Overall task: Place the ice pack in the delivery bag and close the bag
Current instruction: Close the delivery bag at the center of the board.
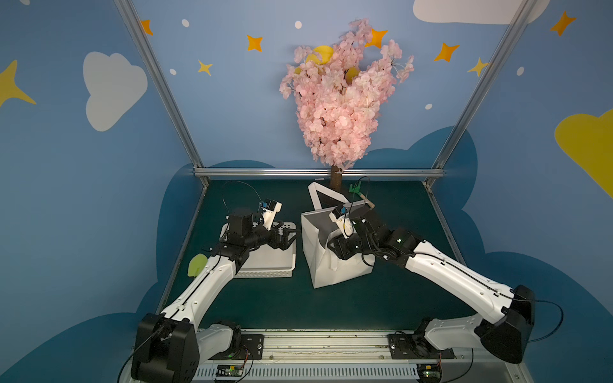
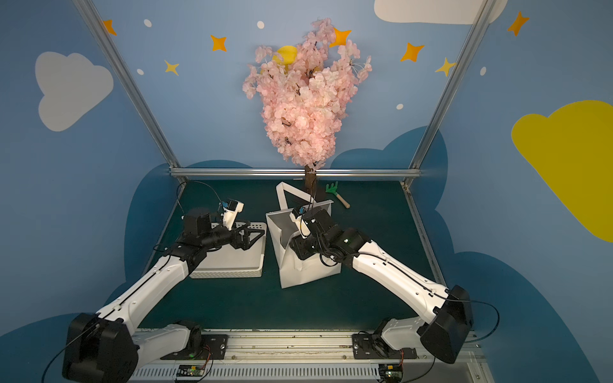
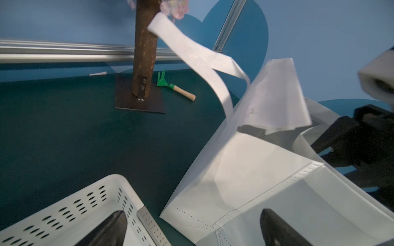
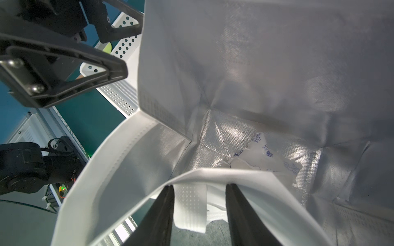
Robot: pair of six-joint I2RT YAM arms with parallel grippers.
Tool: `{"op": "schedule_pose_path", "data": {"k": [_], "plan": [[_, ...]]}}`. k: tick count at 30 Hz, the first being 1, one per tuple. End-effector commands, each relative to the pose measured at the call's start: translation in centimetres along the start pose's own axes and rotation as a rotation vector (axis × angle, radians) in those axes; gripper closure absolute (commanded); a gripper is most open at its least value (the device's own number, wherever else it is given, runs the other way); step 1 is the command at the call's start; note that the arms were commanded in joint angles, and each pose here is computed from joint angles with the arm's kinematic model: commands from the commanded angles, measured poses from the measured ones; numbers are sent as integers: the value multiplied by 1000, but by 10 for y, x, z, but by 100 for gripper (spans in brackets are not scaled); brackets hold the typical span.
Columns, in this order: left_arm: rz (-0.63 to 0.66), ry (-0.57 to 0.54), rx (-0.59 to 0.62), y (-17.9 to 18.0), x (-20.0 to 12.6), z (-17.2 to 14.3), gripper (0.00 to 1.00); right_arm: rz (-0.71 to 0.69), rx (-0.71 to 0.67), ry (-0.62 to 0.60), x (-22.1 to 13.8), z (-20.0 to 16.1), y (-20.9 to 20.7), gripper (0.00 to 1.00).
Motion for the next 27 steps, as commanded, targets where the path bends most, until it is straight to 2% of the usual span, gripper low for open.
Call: {"op": "schedule_pose_path", "data": {"k": [1, 6, 10, 13, 18, 27], "plan": [[-105, -24, 92, -10, 1, 4, 0, 25, -1, -71, -4, 20, 2, 55], [-311, -1, 93, -21, 12, 2, 0, 28, -2, -60, 0, 22, 0, 55], [-284, -20, 127, -12, 21, 5, 0, 46, 6, -59, 1, 23, 0, 55], [-310, -29, 146, -12, 25, 13, 0, 51, 7, -54, 0, 22, 1, 55], [-440, 34, 119, -22, 31, 16, 0, 32, 17, -52, 0, 22, -3, 54], [-532, 122, 39, -37, 28, -2, 0, 23, 31, -46, 8, 28, -7, 54]]}}
Point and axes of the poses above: each gripper's point midway between its finger pads, its own x axis out along the fingers, its own y axis along the line the jaws close on, z = x × y, the point moved 6 cm from there along -x, back along the fingers, and after that the axes turned 13 degrees about -x, right-handed, at the moved point
